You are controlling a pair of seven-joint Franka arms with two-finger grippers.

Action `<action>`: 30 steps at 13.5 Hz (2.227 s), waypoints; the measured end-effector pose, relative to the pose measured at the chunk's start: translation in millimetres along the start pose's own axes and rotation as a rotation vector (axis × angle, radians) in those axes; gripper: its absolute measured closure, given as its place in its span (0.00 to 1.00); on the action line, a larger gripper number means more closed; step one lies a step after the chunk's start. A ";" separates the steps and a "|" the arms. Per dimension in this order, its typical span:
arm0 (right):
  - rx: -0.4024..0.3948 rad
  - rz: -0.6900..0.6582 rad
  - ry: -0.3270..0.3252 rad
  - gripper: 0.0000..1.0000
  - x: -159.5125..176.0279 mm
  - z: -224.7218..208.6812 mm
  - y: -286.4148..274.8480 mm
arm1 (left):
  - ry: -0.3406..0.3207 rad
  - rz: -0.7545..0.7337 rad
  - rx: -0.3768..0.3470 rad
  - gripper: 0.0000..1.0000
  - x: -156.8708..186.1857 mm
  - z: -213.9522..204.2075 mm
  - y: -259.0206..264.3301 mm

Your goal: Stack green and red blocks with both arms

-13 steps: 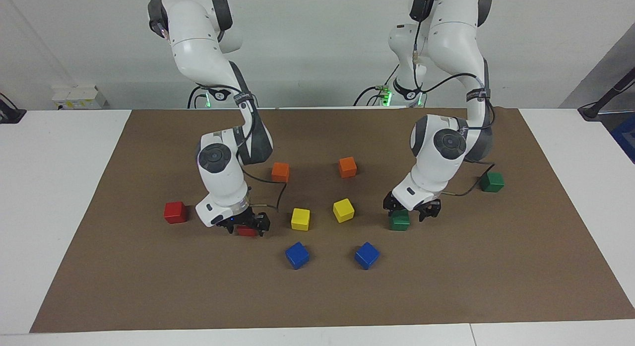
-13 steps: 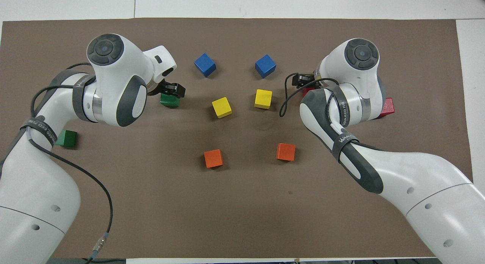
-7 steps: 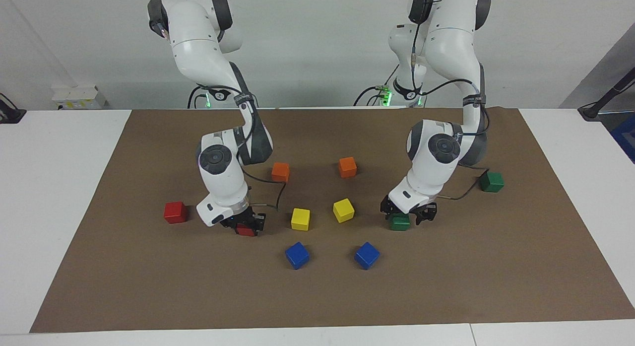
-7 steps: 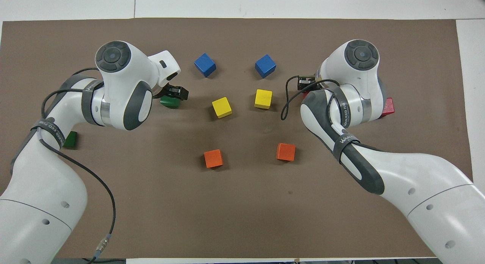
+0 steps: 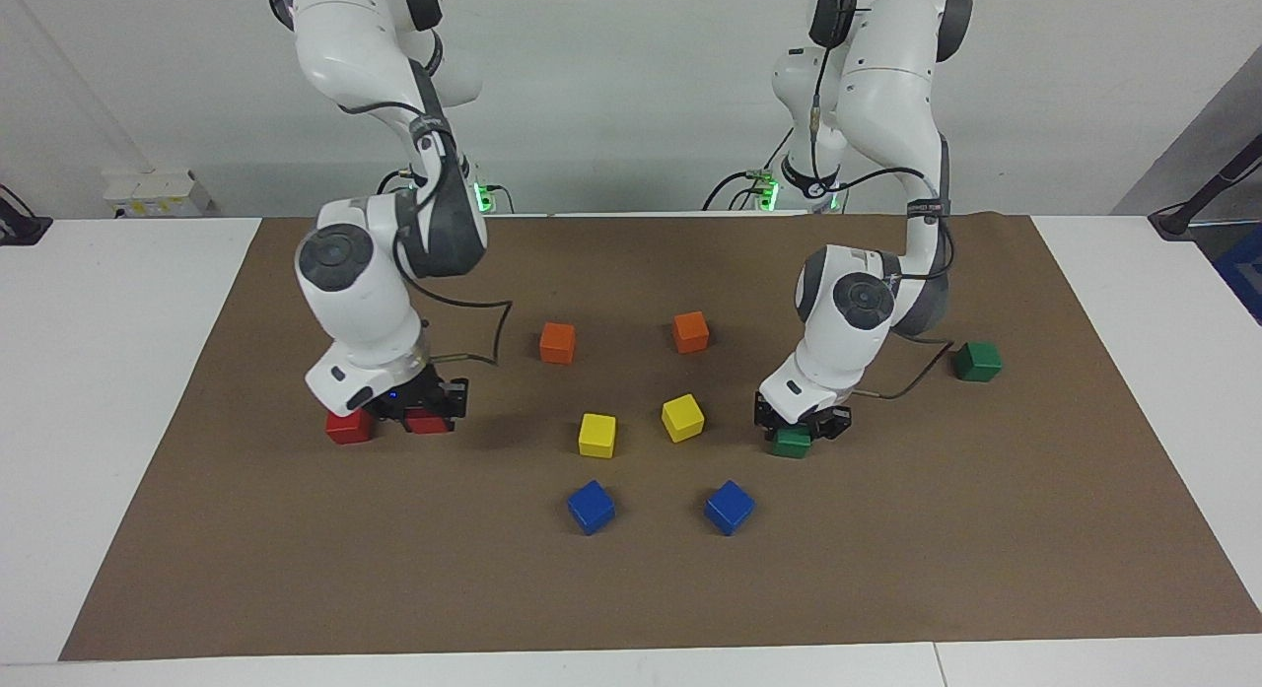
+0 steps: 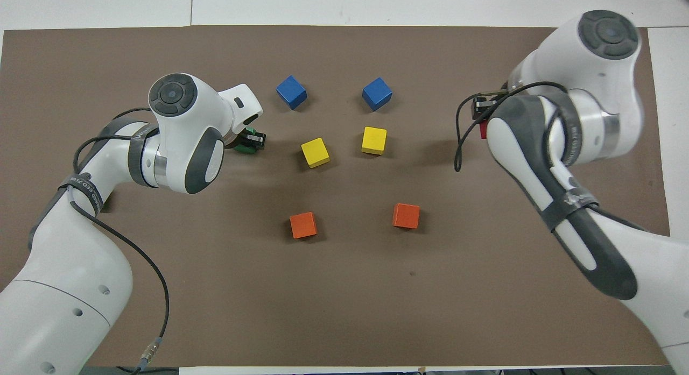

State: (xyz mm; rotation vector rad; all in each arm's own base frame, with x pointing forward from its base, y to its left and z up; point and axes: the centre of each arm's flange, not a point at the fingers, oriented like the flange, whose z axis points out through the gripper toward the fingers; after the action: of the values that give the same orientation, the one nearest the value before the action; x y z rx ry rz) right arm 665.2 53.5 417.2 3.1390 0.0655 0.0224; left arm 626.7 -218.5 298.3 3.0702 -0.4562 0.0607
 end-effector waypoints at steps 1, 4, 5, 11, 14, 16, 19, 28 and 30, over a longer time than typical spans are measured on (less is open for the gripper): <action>0.000 -0.021 -0.012 0.45 -2.9 -4.3 39.1 | -0.007 -0.003 0.002 0.45 0.3 -1.7 -2.0; 0.008 -0.019 -0.066 0.45 -14.5 2.5 103.6 | -0.020 -0.034 0.010 0.45 3.5 -31.5 -22.7; 0.009 -0.018 -0.074 0.45 -17.0 6.4 109.2 | -0.021 -0.063 0.012 0.45 1.8 -52.5 -41.3; 0.003 -0.008 -0.029 0.45 -37.6 47.5 115.0 | -0.070 -0.061 0.005 0.45 -69.8 -169.1 -203.5; 0.002 -0.010 -0.016 0.45 -46.3 57.6 112.8 | -0.097 -0.003 -0.015 0.45 -117.9 -158.6 -278.4; 0.001 -0.011 -0.007 0.45 -52.1 63.7 111.0 | -0.068 0.005 -0.004 0.45 -138.8 -146.1 -305.2; 0.002 -0.013 -0.008 0.45 -58.4 69.1 109.5 | -0.002 -0.002 0.037 0.45 -168.6 -109.3 -311.5; -0.002 -0.014 0.018 0.45 -60.4 73.0 109.2 | 0.023 -0.011 0.055 0.45 -201.6 -70.0 -300.8; -0.002 -0.014 0.020 0.45 -61.6 73.1 109.1 | 0.024 -0.015 0.055 0.45 -203.1 -69.2 -302.3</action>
State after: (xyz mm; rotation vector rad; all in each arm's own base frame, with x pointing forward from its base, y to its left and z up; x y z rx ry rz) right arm 609.2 -58.2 343.5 3.1359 0.0867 0.0530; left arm 518.3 132.4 349.1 3.1229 -0.4378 0.1116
